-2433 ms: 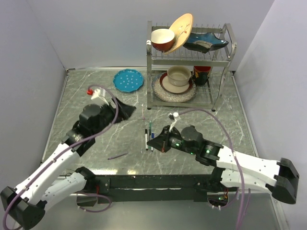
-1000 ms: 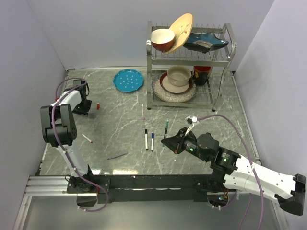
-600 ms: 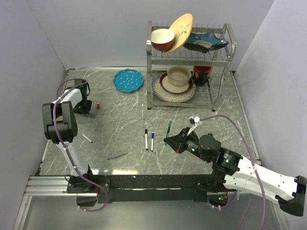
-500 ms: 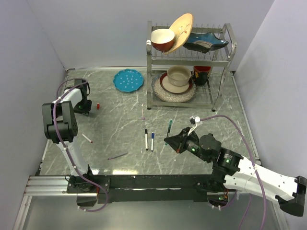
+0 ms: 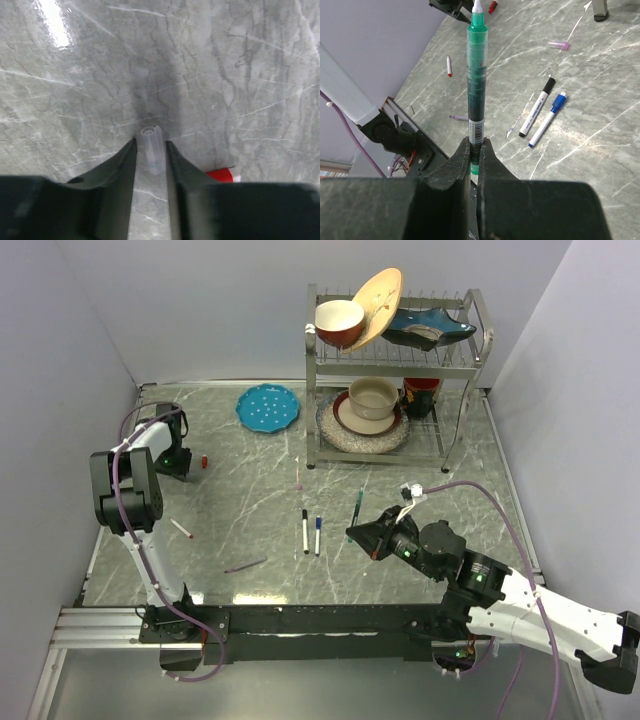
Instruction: Insert the pens into the pen caps
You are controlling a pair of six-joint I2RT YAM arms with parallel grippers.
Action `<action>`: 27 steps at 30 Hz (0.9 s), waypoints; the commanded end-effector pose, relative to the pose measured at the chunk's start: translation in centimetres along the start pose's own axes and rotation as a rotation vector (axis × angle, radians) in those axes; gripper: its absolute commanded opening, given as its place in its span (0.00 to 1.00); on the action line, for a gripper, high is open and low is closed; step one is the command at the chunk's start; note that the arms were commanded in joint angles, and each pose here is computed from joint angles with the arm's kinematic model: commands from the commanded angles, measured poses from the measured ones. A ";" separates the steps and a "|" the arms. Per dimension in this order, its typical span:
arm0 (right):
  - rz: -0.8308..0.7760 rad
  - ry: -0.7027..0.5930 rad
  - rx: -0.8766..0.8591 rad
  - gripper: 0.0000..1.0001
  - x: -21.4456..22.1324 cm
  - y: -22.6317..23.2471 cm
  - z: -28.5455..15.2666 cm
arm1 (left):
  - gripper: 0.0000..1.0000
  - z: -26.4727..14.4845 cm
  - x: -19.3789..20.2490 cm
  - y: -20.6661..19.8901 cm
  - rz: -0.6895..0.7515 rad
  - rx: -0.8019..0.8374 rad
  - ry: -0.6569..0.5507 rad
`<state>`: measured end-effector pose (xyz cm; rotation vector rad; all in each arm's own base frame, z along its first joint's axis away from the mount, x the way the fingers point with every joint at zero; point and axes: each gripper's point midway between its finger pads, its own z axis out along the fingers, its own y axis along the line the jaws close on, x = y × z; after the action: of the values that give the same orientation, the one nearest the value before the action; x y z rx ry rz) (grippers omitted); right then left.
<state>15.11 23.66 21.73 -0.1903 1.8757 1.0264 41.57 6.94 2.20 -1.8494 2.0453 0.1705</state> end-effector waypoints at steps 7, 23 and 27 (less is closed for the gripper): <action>-0.001 -0.053 -0.023 0.00 -2.2 1.2 -0.1 | 0.09 0.9 1.0 1.5 0.071 0.001 0.022; -0.003 0.076 -0.020 0.00 1.4 0.4 0.2 | 0.01 -7.0 9.1 5.8 0.403 0.350 0.106; 0.017 0.149 -0.109 0.00 3.0 1.8 0.0 | 0.01 -11.3 11.8 6.4 0.537 0.551 0.128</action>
<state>14.13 24.60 20.40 -0.2600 1.9431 1.0503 32.06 -3.49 3.71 -1.2885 2.3455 -0.1429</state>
